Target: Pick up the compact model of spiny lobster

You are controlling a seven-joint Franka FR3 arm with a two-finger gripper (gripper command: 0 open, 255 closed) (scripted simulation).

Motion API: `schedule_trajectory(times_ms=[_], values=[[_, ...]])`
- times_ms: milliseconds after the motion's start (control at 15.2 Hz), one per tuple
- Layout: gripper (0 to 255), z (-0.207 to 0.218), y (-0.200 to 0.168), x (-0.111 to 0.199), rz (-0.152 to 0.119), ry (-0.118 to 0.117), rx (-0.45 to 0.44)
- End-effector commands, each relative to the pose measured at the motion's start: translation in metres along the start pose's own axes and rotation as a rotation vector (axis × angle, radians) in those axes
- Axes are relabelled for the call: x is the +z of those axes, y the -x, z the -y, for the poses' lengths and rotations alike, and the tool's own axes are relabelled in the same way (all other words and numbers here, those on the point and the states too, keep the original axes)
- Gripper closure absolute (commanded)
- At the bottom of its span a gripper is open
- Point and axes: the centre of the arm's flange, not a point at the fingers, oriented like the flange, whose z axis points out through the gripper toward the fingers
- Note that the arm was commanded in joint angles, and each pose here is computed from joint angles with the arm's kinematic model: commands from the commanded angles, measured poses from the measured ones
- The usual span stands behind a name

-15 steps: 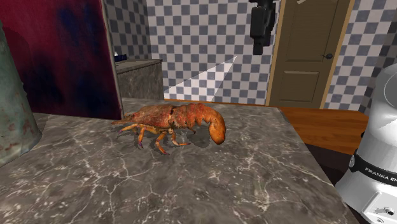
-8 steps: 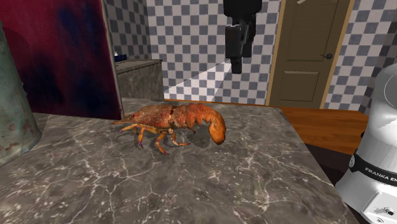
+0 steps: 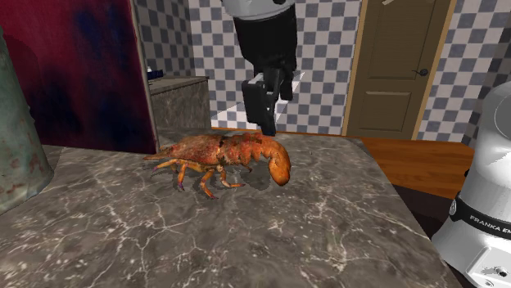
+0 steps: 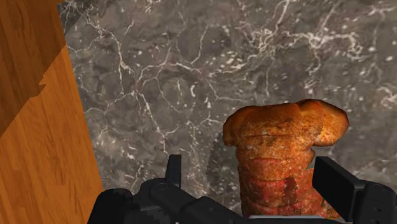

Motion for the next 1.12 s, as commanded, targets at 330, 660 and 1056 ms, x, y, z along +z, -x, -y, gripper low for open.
schedule_trajectory(times_ms=[330, 660, 1056], values=[[0, 0.041, -0.01, 0.021, -0.008, 0.033, -0.008], [0, 0.049, -0.01, 0.038, -0.008, 0.033, -0.008], [255, 0.049, -0.009, 0.039, -0.008, 0.033, -0.008]])
